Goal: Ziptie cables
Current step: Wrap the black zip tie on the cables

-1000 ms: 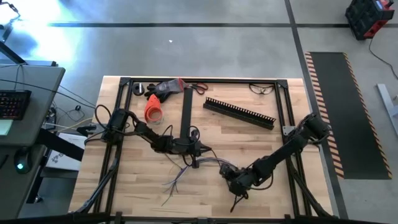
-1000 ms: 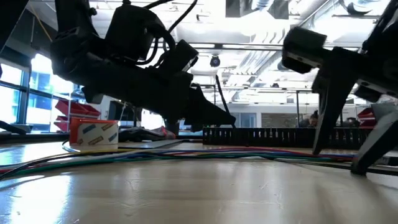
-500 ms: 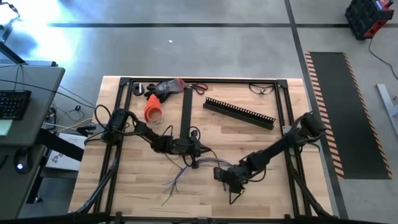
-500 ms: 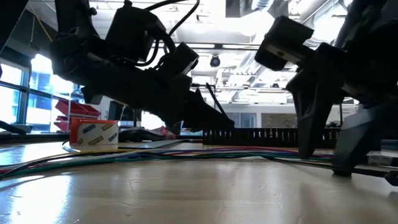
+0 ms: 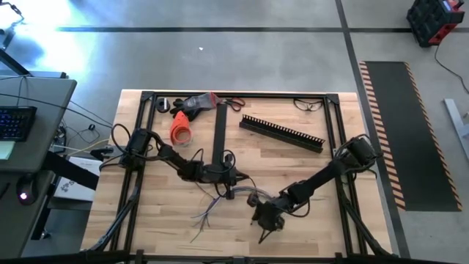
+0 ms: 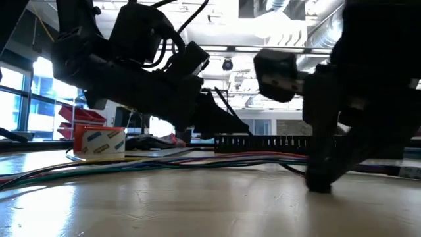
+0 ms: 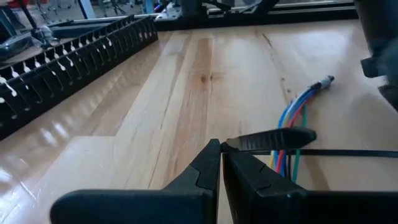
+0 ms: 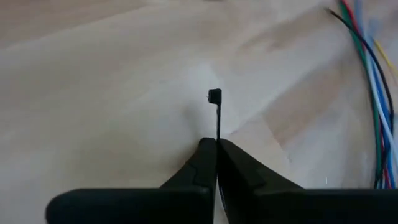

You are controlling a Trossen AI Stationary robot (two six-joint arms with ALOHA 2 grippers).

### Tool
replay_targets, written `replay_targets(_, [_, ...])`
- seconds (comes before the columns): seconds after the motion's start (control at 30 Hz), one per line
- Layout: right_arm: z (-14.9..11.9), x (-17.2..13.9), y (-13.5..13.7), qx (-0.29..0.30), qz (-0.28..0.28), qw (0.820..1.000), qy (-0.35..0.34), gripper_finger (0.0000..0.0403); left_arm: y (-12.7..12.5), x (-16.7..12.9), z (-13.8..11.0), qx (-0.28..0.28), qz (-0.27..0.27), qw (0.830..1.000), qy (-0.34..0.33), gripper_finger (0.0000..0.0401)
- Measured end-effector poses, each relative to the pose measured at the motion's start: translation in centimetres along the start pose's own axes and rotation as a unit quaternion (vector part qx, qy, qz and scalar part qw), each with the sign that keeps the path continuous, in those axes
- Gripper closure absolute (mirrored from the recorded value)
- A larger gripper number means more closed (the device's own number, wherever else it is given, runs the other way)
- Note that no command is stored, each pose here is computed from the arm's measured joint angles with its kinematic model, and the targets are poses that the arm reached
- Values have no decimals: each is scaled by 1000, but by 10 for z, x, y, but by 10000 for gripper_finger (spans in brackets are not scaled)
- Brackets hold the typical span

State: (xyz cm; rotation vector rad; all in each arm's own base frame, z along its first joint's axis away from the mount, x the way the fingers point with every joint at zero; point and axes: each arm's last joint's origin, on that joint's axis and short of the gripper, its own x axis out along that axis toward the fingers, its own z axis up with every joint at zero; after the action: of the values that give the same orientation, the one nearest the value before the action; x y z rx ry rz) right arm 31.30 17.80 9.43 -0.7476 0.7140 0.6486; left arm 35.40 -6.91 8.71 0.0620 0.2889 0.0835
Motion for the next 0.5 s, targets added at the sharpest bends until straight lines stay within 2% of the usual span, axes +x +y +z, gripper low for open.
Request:
replay_targets(0.13, [4, -1, 1, 104, -44, 994, 2, 403, -3, 2, 5, 2, -2, 1000, -12, 401])
replay_targets(0.27, [8, -2, 7, 191, -111, 975, 12, 403, -10, 7, 16, 20, -6, 999, -31, 401])
replay_targets(0.4, [15, -6, 22, 251, -216, 943, 15, 403, -17, 9, 31, 43, -15, 998, -41, 401])
replay_targets(0.5, [12, -11, 41, 315, -293, 903, -14, 403, -22, 12, 41, 61, -18, 997, -44, 401])
